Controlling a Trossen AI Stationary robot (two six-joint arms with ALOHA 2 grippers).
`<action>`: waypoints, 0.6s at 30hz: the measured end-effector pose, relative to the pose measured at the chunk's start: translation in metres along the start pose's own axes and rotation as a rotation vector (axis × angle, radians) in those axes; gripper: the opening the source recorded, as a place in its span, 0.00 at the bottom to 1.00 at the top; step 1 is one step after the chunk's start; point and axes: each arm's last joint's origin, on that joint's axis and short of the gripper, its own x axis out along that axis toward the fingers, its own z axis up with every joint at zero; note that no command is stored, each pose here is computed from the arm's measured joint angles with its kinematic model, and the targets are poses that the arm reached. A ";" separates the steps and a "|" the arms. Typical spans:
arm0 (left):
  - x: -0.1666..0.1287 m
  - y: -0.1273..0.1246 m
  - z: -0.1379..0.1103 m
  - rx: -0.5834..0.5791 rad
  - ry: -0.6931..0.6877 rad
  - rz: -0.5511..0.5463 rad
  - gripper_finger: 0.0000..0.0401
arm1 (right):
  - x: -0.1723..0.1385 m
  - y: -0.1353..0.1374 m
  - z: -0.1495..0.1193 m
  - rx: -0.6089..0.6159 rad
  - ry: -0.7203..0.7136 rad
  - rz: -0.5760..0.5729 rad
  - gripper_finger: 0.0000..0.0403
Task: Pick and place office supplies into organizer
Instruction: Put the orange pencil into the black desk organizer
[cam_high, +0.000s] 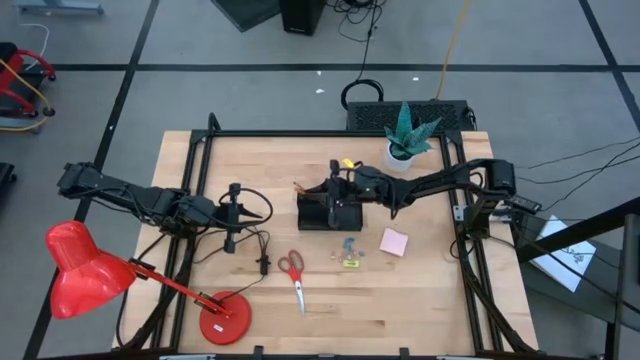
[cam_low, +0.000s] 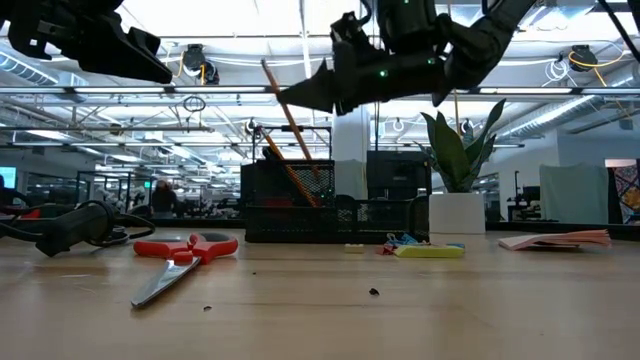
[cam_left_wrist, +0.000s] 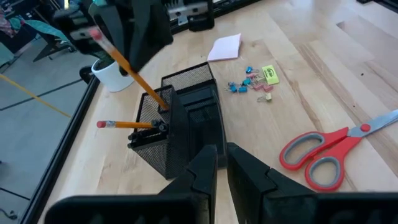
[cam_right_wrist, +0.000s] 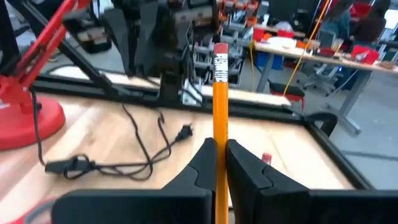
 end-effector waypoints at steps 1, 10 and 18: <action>0.000 0.000 0.000 0.001 0.000 0.000 0.11 | 0.000 0.000 -0.002 0.002 0.017 0.001 0.03; 0.000 0.000 0.000 0.010 0.001 0.000 0.11 | -0.001 -0.004 -0.015 0.031 0.147 -0.047 0.03; 0.000 0.000 0.000 0.008 0.001 0.000 0.11 | -0.001 -0.004 -0.016 0.053 0.168 -0.076 0.03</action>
